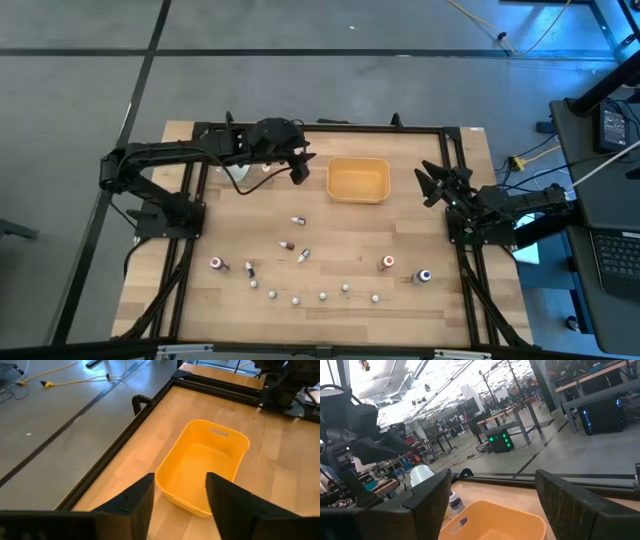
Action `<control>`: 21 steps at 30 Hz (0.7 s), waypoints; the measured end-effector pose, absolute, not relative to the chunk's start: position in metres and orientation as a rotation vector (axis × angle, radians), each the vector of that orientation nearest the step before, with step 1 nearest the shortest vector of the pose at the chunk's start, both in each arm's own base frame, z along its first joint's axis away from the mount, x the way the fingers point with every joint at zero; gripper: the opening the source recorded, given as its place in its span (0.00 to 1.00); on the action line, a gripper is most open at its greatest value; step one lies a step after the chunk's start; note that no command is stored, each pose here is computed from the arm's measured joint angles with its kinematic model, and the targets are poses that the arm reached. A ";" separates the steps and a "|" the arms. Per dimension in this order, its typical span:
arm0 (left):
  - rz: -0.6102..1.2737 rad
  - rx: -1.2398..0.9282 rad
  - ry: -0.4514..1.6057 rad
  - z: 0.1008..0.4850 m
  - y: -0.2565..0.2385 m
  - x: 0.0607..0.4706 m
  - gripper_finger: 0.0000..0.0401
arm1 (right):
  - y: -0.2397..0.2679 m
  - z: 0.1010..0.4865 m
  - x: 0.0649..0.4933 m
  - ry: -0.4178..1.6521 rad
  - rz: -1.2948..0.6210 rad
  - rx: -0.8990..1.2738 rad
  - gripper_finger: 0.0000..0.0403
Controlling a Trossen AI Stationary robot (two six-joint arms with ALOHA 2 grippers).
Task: Pick & Place food coloring
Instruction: Put the large violet food coloring bottles into the yellow bin
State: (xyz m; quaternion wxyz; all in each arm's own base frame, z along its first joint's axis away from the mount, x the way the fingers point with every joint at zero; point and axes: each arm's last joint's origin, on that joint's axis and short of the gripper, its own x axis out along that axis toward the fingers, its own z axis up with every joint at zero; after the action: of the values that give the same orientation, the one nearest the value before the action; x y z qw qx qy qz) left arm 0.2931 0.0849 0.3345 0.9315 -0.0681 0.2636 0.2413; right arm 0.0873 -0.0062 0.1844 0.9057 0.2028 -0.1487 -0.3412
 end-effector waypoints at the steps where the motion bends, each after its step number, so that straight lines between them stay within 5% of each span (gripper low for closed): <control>1: 0.492 -0.143 0.539 0.335 0.085 0.293 0.48 | -0.006 0.184 0.087 -0.307 -0.705 0.418 0.72; 9: 0.461 -0.147 0.545 0.334 0.084 0.293 0.70 | -0.006 0.183 0.088 -0.294 -0.707 0.410 0.72; 21: 0.491 -0.456 0.548 0.321 0.112 0.293 0.70 | -0.006 0.182 0.088 -0.286 -0.709 0.402 0.72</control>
State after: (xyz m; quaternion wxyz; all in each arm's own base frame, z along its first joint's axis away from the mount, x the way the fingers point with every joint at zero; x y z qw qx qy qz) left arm 0.2930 0.1116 0.3207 0.9078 -0.2209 0.2656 0.2378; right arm 0.0877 -0.0061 0.1824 0.9082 0.1948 -0.1386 -0.3436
